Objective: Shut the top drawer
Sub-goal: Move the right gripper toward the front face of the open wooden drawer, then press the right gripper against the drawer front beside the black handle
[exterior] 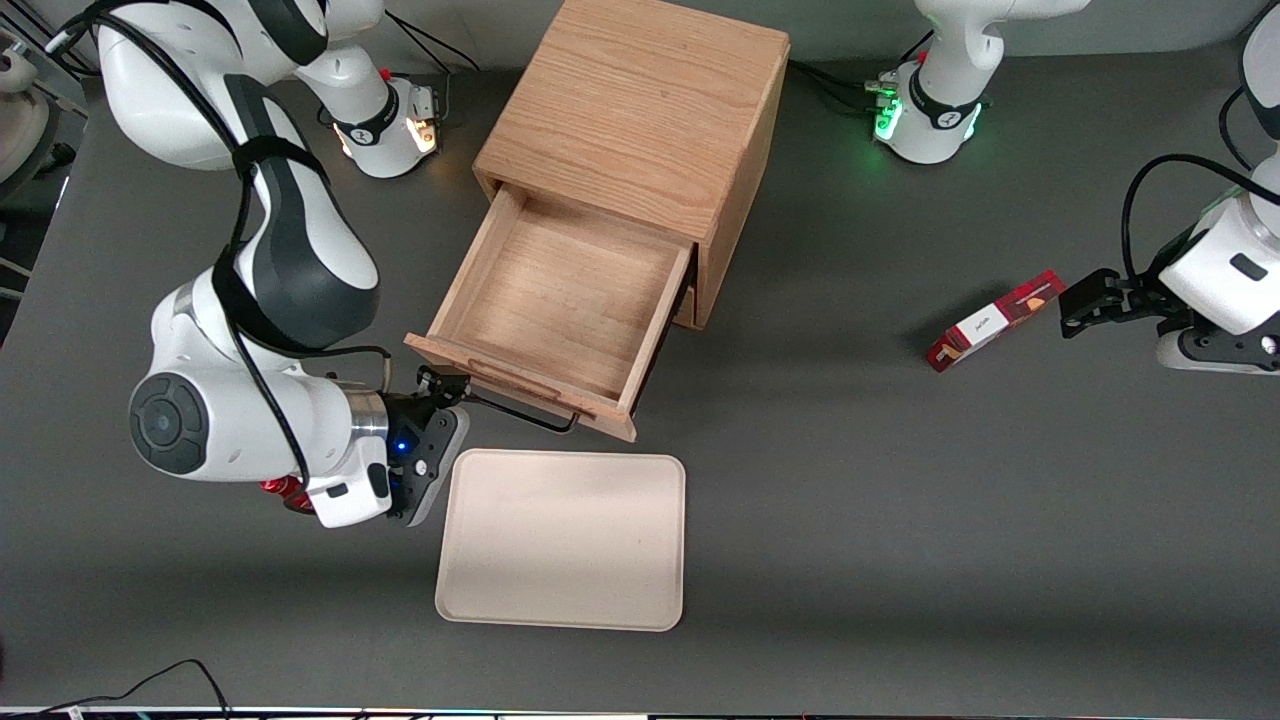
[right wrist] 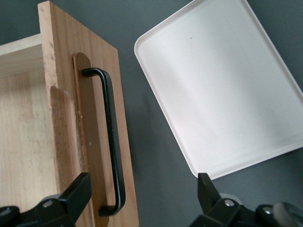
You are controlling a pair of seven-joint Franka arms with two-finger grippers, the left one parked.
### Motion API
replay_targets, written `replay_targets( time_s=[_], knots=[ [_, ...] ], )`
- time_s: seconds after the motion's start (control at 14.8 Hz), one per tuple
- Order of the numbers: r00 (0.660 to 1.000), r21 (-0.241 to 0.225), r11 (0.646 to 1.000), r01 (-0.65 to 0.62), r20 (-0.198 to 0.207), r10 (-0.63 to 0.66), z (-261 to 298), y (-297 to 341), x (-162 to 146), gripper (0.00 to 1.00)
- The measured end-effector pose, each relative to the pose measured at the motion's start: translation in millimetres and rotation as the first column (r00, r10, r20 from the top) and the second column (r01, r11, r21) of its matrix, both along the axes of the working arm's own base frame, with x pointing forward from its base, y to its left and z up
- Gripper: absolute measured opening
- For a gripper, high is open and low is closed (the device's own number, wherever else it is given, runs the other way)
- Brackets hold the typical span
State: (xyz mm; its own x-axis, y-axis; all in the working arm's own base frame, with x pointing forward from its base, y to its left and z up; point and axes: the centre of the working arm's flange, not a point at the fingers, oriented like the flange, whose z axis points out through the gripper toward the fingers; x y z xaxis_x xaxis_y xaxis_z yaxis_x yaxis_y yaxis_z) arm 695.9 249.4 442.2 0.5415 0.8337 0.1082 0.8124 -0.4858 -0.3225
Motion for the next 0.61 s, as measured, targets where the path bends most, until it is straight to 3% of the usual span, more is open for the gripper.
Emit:
replay_targets(
  time_s=[0.61],
  knots=[
    [0.998, 0.000, 0.999, 0.052, -0.047, -0.051, -27, 12, 2, 1.00]
  ],
)
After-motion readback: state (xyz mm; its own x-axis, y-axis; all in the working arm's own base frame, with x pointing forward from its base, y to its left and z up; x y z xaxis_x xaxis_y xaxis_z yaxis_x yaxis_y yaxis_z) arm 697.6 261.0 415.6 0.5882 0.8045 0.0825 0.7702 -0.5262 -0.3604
